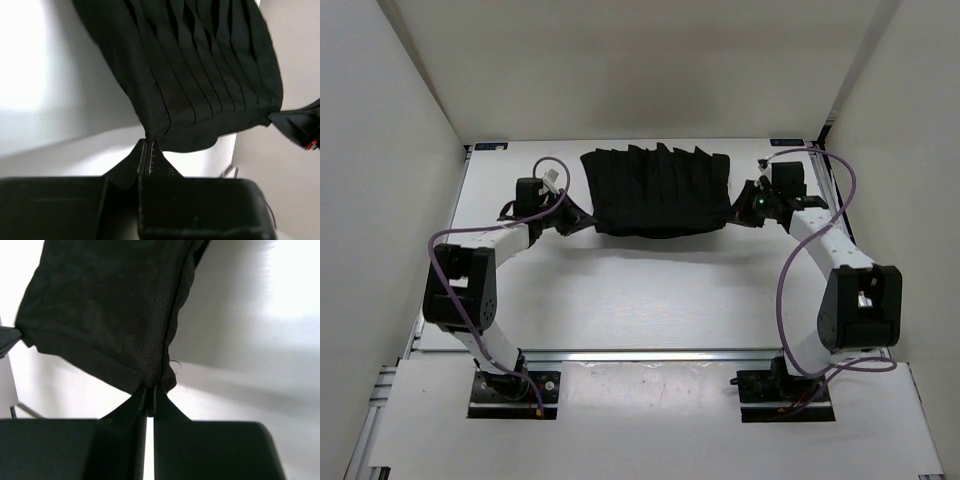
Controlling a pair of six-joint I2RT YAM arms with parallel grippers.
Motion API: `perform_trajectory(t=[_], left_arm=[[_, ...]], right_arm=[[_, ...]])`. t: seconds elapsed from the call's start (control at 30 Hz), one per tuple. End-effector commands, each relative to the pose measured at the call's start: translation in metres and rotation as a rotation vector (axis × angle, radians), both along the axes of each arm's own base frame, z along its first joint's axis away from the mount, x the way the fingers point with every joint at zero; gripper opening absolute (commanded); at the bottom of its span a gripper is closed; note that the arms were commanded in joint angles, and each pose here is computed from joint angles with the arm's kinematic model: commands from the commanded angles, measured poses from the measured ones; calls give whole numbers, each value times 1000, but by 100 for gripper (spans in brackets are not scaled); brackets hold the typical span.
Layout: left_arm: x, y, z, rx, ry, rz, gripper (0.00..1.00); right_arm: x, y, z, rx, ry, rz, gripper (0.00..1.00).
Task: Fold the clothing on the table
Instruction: Fold the skirt
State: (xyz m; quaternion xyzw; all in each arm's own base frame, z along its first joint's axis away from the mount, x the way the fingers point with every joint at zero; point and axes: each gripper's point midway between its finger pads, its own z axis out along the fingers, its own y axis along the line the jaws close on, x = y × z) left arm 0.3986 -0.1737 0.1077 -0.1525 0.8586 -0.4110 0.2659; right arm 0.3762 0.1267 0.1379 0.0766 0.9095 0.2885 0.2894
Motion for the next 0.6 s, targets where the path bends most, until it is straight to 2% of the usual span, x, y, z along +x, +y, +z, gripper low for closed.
perform_trajectory(t=[0.0,0.07,0.1,0.17,0.2,0.27,0.33,0.4,0.47,0.57], left_arm=[[-38,-3,5,-38,12,-55,0],[-73,-6,6,-63,48,-97,0],[-93,-2,-6,-62,96,-103,0],[-127,-1,2,-66,95,-133,0],[-148,3,-1,-67,125,-135,0],[-178,0,5,-125,159,-168,0],[-206,-1,3,-185,209,-157,0],[-212,3,6,-166,201,-139,0],[-209,6,12,-127,201,-132,0],[-178,14,36,-90,156,-77,0]], right_arm=[[-36,8,-2,6,50,75,0],[-67,10,-9,3,112,114,1],[-90,9,-22,2,196,122,0],[-130,12,-22,-2,247,161,0],[-154,11,-29,-3,320,168,0],[-193,15,-21,-6,347,200,0],[-229,19,-17,27,435,207,0],[-239,23,-1,67,419,207,0],[-230,23,24,126,352,162,0],[-201,19,51,163,282,120,0]])
